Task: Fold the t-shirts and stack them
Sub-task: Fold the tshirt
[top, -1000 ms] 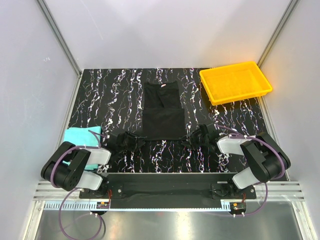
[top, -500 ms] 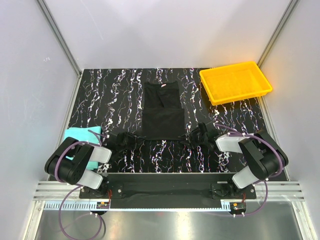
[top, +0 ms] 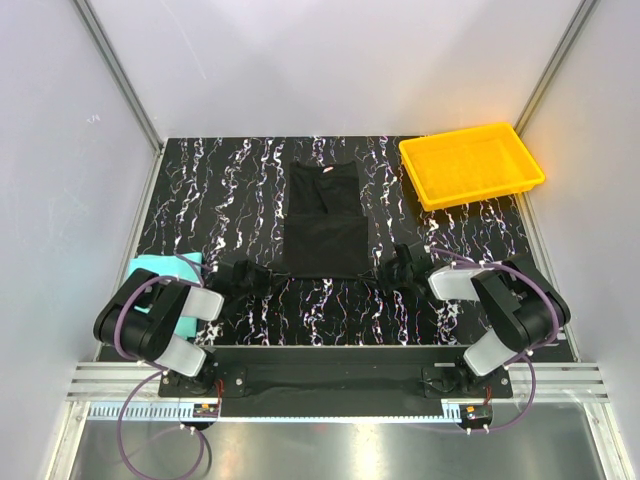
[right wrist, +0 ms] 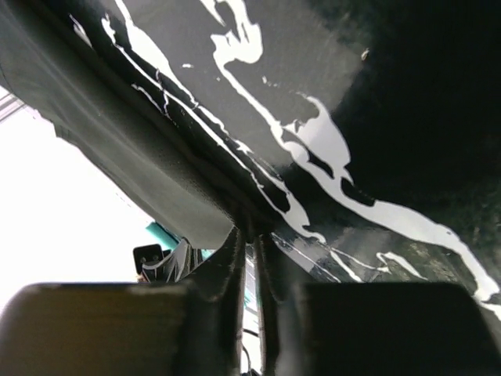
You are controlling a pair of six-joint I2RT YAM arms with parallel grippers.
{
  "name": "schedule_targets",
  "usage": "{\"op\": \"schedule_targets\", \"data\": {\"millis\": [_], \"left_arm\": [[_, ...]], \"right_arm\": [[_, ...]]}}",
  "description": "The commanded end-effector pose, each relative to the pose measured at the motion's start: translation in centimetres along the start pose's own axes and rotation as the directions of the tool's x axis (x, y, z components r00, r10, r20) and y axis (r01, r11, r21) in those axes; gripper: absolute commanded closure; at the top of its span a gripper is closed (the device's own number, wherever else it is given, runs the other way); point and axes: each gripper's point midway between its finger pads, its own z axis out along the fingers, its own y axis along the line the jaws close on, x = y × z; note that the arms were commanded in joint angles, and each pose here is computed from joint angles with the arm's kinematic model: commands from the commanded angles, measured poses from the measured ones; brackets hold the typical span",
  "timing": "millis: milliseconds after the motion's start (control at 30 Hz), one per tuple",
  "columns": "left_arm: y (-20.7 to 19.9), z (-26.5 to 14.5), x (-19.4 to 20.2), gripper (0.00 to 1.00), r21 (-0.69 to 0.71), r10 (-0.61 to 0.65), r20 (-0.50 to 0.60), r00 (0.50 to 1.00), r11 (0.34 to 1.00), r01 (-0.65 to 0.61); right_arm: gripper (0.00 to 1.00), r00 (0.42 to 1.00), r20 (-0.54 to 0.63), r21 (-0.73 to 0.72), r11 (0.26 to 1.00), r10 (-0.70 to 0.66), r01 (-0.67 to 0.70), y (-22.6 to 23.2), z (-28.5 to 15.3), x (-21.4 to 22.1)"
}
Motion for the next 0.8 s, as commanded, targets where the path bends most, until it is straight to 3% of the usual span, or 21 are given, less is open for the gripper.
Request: {"op": "schedule_targets", "data": {"millis": [0,167,533,767], "left_arm": [[3.0,0.2,-0.4,0.86,-0.108,0.028,0.009,1.0,0.994,-0.027],[2.9,-0.2,0.0,1.0,-0.094,0.051,-0.027,0.998,0.994,-0.054],[1.6,-3.2,1.3,1.0,-0.076,0.198,-0.079,0.977,0.976,-0.204],[3.3,-6.0,3.0,1.0,-0.05,0.196,-0.145,0.97,0.977,-0.206]], "right_arm": [[0.9,0.995,0.093,0.144,0.99,-0.022,0.009,-4.1,0.8,-1.8],[1.0,0.994,0.064,0.133,0.988,-0.087,0.078,-4.1,0.3,-1.3],[1.0,0.964,-0.019,0.039,0.963,-0.266,0.267,-3.2,-2.6,0.6],[1.0,0.929,-0.101,-0.011,0.934,-0.356,0.357,-4.7,-4.9,3.4]]}}
